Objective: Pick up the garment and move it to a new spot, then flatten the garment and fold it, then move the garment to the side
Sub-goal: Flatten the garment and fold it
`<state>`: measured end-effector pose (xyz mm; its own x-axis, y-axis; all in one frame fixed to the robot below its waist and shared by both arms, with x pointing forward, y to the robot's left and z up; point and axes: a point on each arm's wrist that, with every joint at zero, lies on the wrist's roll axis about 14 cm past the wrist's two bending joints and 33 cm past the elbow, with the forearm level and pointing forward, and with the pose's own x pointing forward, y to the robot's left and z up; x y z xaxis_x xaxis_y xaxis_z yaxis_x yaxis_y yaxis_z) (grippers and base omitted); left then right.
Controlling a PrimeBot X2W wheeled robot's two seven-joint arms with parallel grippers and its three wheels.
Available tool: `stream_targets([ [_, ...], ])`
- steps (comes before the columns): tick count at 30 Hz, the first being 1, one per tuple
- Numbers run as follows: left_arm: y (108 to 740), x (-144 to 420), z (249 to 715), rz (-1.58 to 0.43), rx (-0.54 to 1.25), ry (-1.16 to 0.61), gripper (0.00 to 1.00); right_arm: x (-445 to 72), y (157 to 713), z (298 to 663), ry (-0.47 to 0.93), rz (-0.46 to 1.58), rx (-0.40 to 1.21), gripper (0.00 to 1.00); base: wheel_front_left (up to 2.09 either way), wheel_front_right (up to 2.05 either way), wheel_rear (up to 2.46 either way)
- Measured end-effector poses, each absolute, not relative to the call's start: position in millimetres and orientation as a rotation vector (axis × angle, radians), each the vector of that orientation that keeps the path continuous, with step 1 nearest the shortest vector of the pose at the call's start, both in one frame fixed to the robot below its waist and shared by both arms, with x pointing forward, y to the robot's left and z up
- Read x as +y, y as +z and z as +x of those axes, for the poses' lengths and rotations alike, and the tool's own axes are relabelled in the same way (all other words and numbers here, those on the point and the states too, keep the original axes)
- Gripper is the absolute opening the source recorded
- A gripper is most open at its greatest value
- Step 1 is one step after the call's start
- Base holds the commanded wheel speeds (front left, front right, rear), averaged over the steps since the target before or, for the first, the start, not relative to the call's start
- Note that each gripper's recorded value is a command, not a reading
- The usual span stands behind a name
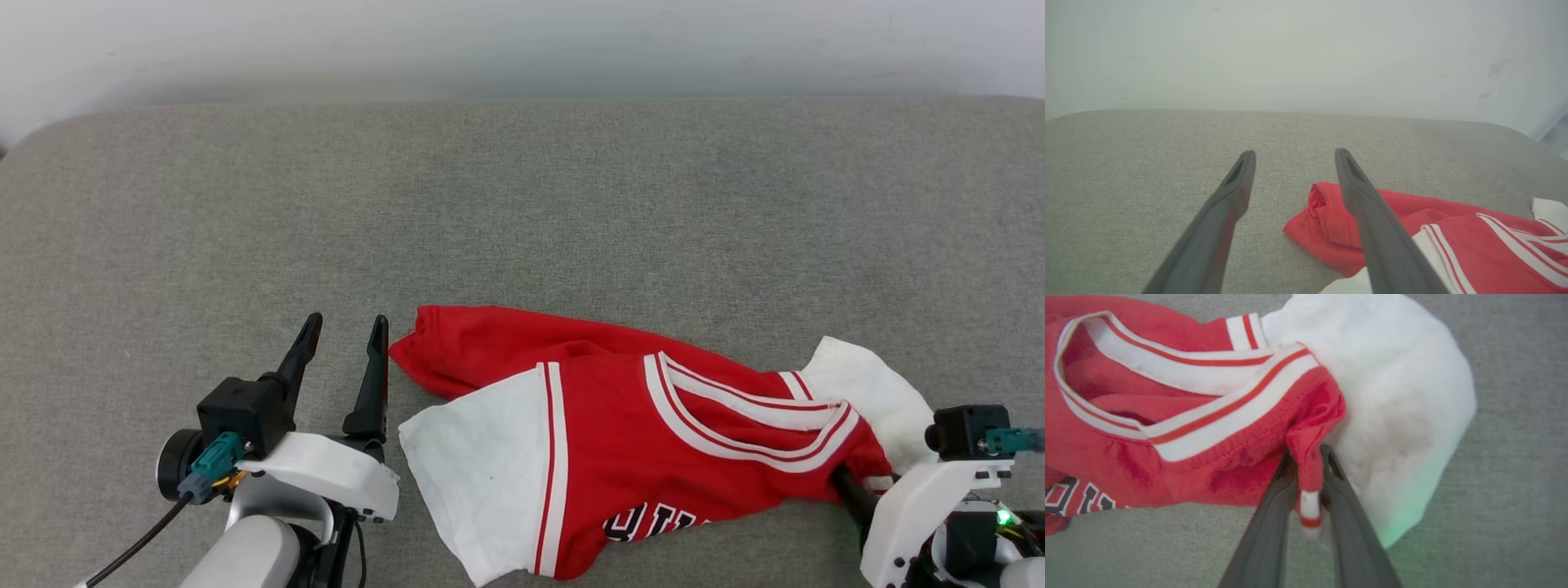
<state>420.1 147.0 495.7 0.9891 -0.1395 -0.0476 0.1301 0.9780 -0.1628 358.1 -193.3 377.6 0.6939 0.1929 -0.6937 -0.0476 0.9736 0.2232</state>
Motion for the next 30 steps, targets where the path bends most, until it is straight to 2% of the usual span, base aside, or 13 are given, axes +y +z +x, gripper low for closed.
stream_targets([
  [7, 498.6, 150.5, 414.7, -0.157, 0.056, -0.126, 1.00, -203.9, 415.4, 374.4, 0.122, 0.156, 0.540, 1.00, 0.00, 0.00, 0.00],
  [12, 503.0, 154.6, 405.5, -0.164, 0.050, -0.112, 1.00, -211.9, 463.4, 384.3, 0.085, 0.149, 0.309, 1.00, 0.00, 0.00, 0.00],
  [19, 501.7, 167.7, 386.8, -0.138, 0.080, -0.074, 1.00, -200.3, 520.9, 382.9, 0.109, 0.078, 0.054, 1.00, 0.00, 0.00, 0.00],
  [25, 495.1, 177.6, 371.1, -0.152, 0.153, -0.050, 1.00, -180.4, 544.4, 366.6, 0.144, 0.060, -0.035, 1.00, 0.00, 0.00, 0.00],
  [30, 482.9, 157.5, 374.3, -0.136, 0.295, -0.173, 1.00, -176.9, 544.1, 357.3, 0.137, 0.076, -0.037, 1.00, 0.00, 0.00, 0.00],
])
